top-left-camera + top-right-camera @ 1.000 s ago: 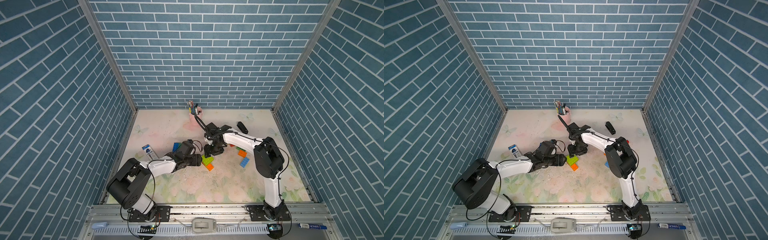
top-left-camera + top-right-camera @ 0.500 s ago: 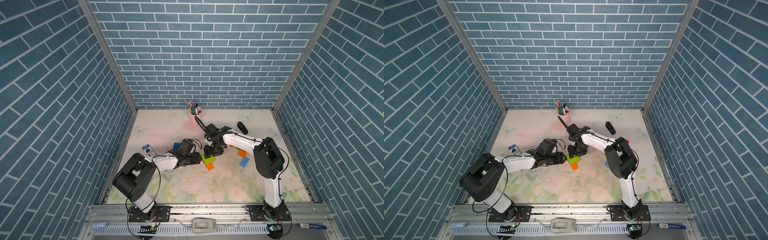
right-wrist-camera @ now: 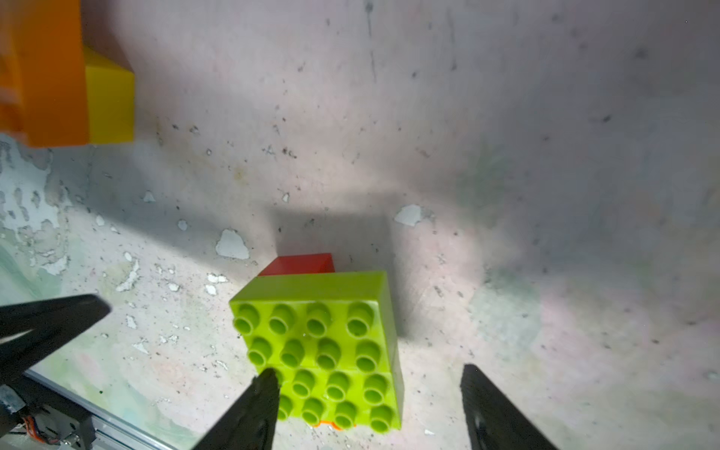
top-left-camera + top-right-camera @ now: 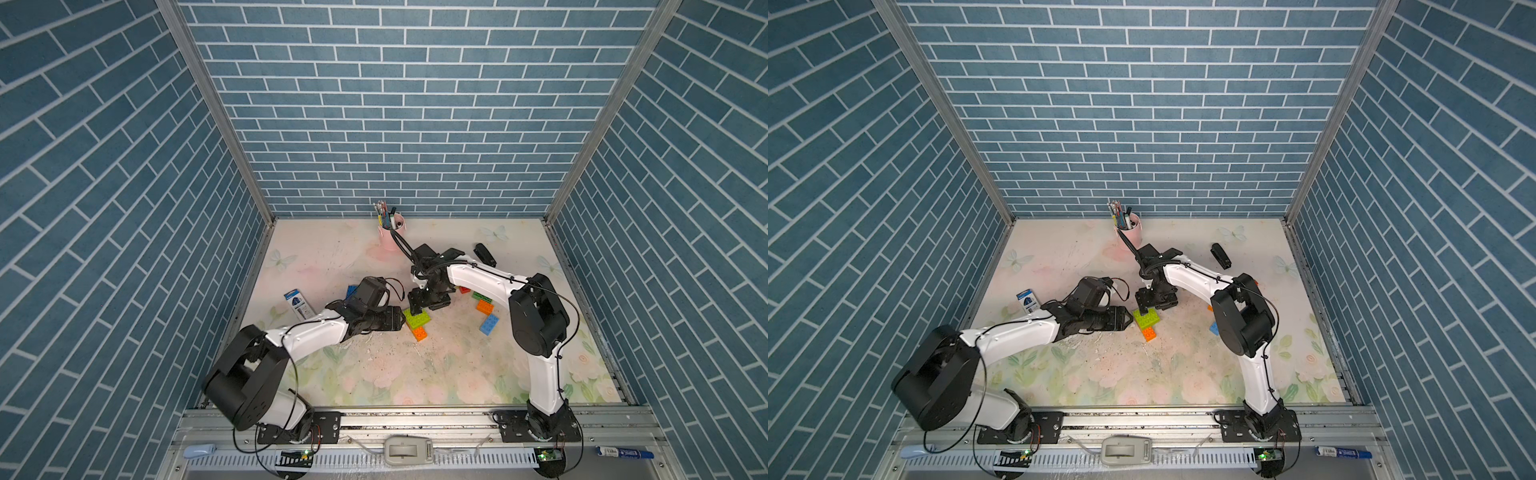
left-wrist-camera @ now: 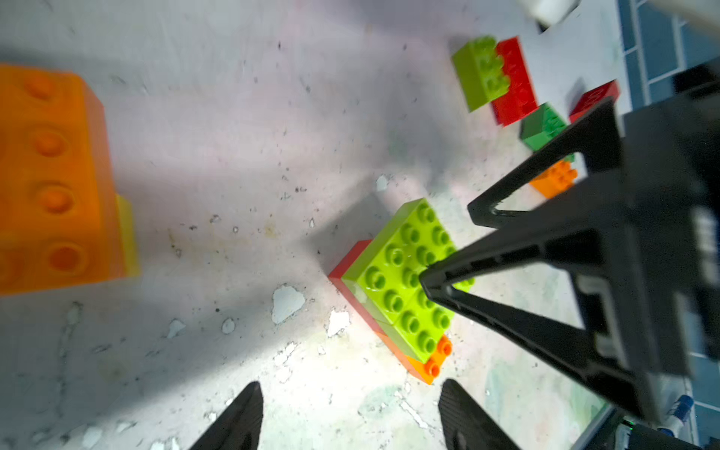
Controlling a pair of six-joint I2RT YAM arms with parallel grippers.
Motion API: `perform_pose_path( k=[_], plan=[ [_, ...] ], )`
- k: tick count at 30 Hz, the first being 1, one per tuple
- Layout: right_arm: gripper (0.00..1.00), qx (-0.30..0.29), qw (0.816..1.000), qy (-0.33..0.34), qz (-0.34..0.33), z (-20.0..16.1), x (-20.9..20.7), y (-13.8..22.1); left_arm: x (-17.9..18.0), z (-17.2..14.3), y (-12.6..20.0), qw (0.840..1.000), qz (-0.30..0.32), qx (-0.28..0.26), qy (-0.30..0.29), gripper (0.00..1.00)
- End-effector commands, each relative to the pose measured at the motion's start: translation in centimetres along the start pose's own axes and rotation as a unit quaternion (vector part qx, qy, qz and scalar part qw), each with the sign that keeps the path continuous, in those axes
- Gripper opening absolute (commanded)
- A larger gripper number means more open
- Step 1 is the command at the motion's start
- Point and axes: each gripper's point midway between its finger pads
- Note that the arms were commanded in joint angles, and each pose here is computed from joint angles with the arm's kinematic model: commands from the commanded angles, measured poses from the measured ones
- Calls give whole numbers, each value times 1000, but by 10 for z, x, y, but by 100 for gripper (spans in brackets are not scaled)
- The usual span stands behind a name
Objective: Assemble a rectangle with lego
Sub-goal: Assemble the lego brick with the lego brick, then adjust the lego brick at the center of the board, then pick up the lego brick from the center of the board.
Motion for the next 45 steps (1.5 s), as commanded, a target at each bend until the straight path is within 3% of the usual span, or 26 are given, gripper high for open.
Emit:
perform_pose_path(
  k=[1,6,11,15,21,27,33,40,45],
  plan=[
    [75,-35,999,-7,-19,-2,-10,45,11,-1,14,999,35,-6,-33,78],
    [73,-83,984,-106,-120,-48,-80,69,6,20,42,993,43,-83,-76,88],
    [75,-58,969,-191,-142,-104,-142,65,-27,19,47,967,42,-138,-211,96],
    [76,-81,961,-237,-115,-99,-175,56,-62,12,26,955,21,-123,-268,98],
    [77,-111,955,-260,-86,-73,-204,38,-89,-3,-4,957,0,-100,-271,99],
    [77,-111,957,-269,-6,-57,-189,14,-83,-10,-9,957,13,-93,-274,99],
    [77,-95,952,-290,19,-85,-172,10,-72,-10,-2,953,31,-103,-282,99],
    [77,-58,959,-276,7,-120,-144,9,-68,-13,-2,955,32,-101,-277,99],
    [80,-25,966,-250,-65,-133,-140,9,-64,-13,0,954,37,-104,-278,99]
  ],
)
Point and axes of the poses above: each gripper's point midway between its finger pads, its own y axis back along the fingers, its own x axis along the line the jaws close on, z = x × y, and after that the axes turned 3 degrees about y, right-handed
